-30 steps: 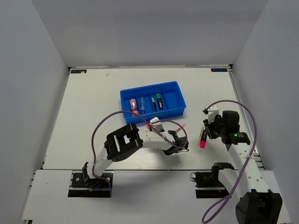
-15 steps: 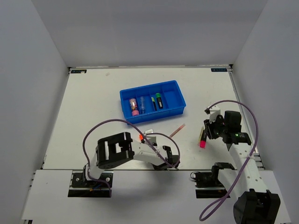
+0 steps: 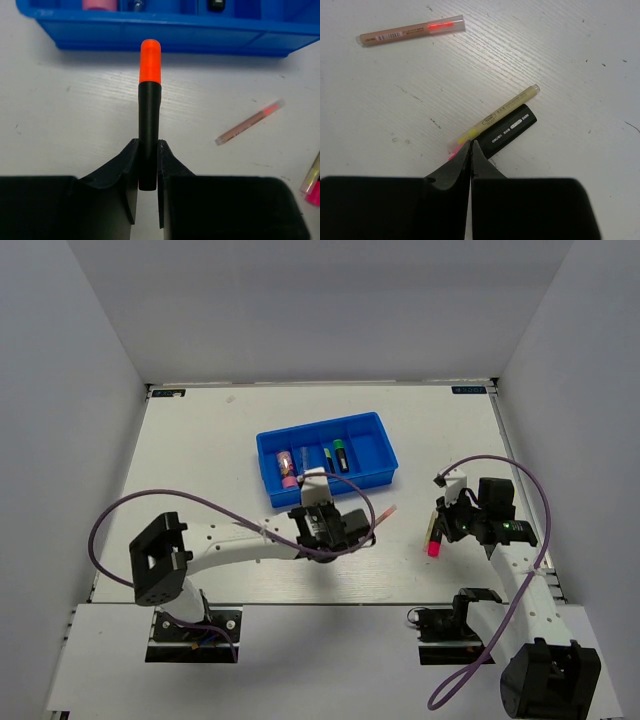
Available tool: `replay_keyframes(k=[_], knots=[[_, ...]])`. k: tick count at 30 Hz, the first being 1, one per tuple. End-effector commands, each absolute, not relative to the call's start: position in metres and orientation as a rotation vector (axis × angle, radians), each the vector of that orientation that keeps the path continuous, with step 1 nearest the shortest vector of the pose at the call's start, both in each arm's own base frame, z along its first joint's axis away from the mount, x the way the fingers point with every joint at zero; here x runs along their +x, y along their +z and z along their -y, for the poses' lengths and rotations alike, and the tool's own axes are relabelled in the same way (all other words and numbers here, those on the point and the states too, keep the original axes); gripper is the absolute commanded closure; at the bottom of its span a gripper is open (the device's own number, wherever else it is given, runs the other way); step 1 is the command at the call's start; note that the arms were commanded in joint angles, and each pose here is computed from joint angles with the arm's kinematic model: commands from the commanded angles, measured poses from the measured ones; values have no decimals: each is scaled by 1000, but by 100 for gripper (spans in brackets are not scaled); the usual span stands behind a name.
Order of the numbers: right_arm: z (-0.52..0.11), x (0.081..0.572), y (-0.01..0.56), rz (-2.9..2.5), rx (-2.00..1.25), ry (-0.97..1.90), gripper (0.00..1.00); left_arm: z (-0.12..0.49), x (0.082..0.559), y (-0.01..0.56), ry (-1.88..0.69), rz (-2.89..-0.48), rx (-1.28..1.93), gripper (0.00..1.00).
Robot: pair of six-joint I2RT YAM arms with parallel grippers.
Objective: Sort the stationery into containers
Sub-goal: Pick up the pen from the center of the board, then place the pen in the storage box.
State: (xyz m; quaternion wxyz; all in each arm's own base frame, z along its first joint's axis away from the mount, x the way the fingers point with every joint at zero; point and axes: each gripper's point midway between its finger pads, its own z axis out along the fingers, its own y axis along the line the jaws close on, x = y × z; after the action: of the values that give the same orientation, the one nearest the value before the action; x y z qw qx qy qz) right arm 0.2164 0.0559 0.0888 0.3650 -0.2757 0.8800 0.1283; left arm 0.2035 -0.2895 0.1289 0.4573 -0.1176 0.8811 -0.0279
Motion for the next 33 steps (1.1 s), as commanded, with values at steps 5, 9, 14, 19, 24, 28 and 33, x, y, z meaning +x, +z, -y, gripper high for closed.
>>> replay_keyframes(k=[5,9,14,19,24,28,33], knots=[[-63,220,104,-2212,-723,365,100,329,261,161,-257,-2235,-199,100],[-63,220,101,-2220,-720,374,100,348,300,182,-360,-2234,-261,100],[-63,221,101,-2219,-714,373,100,360,347,184,-364,-2244,-298,100],[-64,221,100,-2222,-710,384,100,361,385,162,-337,-2297,-375,100],[-62,221,99,-2222,-706,371,100,349,396,132,-271,-2343,-447,100],[-64,221,98,-2222,-705,379,100,344,397,113,-252,-2374,-451,88],[-64,220,98,-2223,-708,384,86,345,407,106,-263,-2394,-449,42]])
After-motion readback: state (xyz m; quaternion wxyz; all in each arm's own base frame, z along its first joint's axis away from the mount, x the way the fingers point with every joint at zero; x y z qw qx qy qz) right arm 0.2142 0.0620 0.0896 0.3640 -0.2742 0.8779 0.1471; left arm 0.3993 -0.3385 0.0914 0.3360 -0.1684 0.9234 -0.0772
